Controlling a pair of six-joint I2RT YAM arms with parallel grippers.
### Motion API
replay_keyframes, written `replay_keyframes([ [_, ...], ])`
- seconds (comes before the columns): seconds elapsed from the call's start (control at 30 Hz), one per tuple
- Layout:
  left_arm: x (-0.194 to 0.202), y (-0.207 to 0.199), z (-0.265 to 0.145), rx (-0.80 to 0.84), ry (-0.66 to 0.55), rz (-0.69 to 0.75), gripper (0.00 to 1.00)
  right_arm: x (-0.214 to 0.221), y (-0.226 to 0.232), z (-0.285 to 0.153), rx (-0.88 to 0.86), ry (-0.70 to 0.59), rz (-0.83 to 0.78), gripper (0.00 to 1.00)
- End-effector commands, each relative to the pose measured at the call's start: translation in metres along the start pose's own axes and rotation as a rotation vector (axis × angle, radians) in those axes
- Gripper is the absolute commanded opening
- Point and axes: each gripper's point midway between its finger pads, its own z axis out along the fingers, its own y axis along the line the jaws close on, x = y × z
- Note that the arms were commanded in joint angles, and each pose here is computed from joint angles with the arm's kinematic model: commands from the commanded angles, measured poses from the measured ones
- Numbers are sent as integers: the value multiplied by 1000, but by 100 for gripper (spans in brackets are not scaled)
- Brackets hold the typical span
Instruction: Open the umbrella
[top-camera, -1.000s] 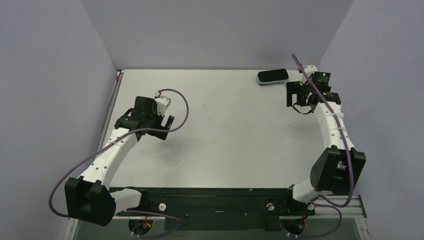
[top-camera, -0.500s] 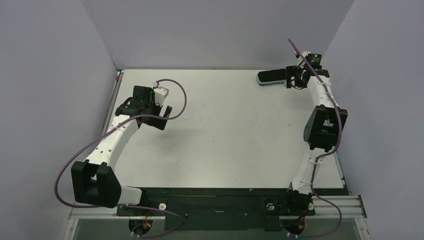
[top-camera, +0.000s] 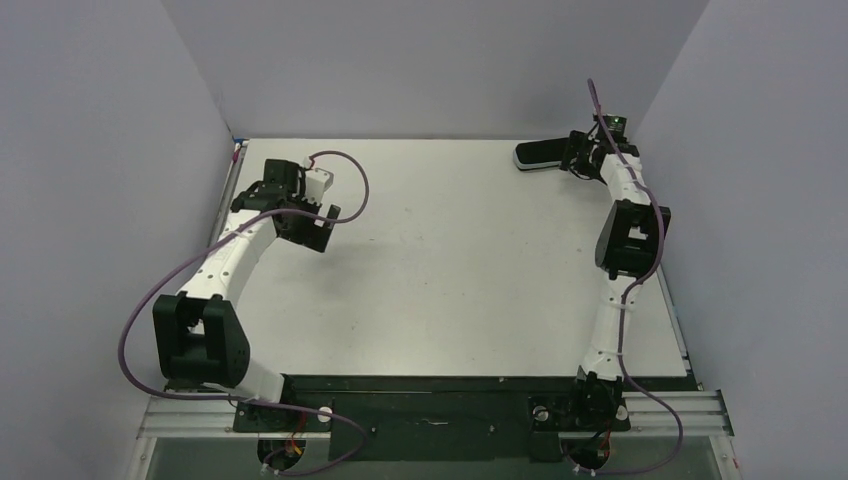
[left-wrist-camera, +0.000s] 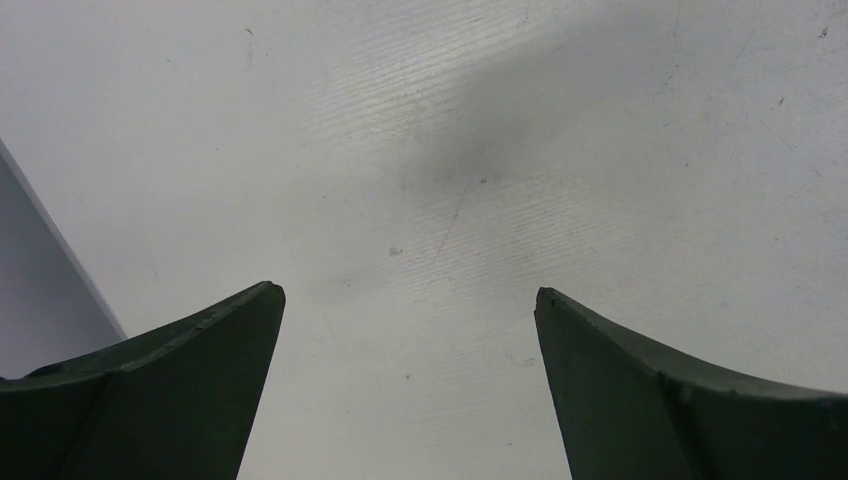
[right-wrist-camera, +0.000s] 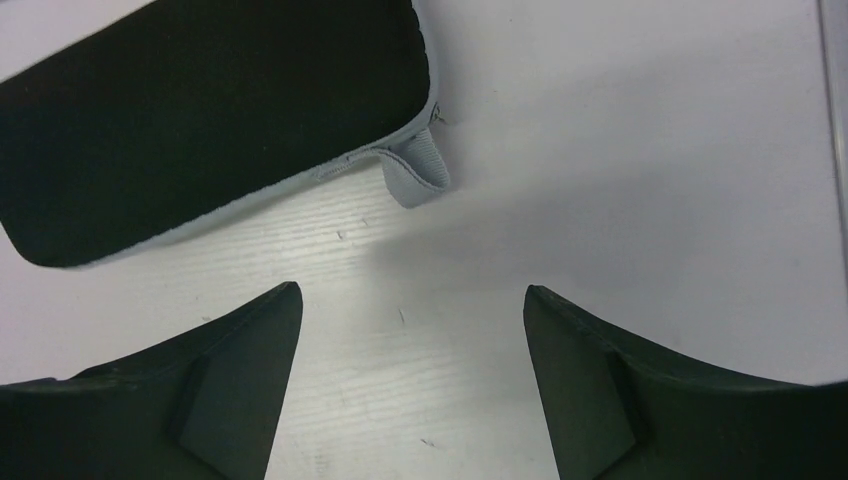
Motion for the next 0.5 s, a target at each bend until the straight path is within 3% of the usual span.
replay_keyframes([
  [0.0, -16, 3, -6, 25, -20, -5, 97, -43, 15, 7, -76, -155, 173, 76],
  [0.47, -20, 8, -4, 40, 31, -23, 97, -48, 8, 40, -101, -199, 396, 59],
])
